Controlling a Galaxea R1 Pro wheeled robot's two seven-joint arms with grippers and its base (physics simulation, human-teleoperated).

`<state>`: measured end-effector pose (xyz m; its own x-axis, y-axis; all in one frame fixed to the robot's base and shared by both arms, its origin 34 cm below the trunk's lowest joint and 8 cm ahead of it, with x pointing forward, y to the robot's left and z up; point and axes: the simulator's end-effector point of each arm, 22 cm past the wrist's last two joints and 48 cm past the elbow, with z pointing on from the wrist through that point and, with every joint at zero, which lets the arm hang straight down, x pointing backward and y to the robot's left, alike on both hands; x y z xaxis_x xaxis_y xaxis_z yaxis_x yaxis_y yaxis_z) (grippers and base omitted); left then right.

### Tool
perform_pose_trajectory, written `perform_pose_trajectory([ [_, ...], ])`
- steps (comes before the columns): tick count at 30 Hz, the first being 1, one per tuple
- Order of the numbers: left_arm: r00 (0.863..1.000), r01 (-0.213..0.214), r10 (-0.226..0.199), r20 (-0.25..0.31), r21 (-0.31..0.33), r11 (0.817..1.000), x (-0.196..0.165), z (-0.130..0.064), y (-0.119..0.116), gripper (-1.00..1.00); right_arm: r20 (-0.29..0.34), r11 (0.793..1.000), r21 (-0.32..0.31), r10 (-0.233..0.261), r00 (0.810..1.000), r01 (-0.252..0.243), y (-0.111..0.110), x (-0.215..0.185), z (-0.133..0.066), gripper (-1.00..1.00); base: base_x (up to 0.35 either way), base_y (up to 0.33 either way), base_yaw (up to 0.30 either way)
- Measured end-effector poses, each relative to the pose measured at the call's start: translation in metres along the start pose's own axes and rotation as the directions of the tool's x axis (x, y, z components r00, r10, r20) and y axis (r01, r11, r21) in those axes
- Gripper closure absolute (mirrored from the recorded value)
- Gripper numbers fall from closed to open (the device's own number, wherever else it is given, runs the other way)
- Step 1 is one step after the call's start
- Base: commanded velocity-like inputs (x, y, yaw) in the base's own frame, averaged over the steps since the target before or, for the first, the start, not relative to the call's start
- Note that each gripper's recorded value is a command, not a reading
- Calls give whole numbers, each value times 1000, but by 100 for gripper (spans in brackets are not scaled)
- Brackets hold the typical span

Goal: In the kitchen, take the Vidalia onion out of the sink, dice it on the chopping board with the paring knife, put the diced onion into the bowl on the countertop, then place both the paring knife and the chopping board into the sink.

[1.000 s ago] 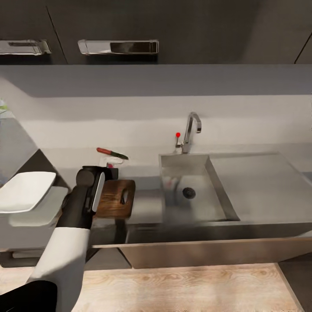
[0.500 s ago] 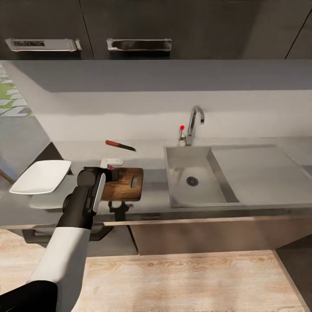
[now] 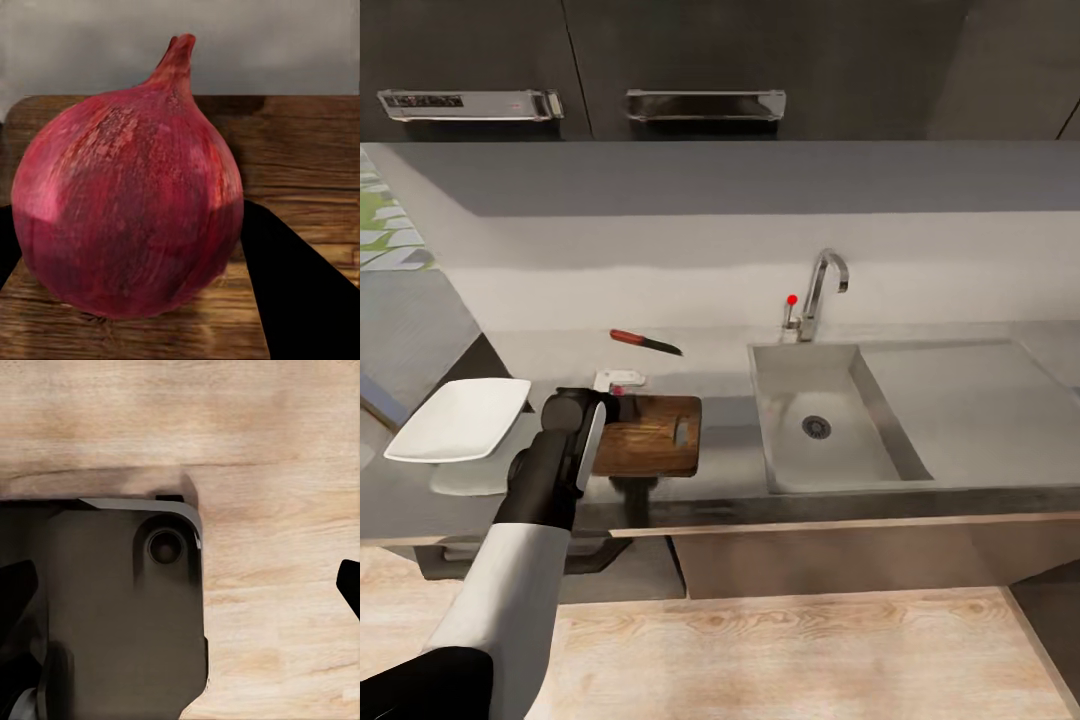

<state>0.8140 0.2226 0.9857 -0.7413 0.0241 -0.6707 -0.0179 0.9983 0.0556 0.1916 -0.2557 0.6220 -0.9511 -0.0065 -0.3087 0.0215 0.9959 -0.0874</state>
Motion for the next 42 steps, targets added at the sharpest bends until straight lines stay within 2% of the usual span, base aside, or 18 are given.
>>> perform_pose_trajectory([
  [10, 1000, -1, 1, -3, 0, 1000, 1, 1, 0, 100, 0, 1000, 0, 0, 1000, 0, 0, 0, 0, -100, 140, 80, 0],
  [30, 996, -16, 17, -89, 10, 1000, 33, 18, -7, 100, 0, 1000, 0, 0, 1000, 0, 0, 0, 0, -100, 5, 1, 0],
  [42, 996, -17, 18, -93, 11, 1000, 34, 19, -8, 100, 1, 1000, 0, 0, 1000, 0, 0, 0, 0, -100, 0, 0, 0],
])
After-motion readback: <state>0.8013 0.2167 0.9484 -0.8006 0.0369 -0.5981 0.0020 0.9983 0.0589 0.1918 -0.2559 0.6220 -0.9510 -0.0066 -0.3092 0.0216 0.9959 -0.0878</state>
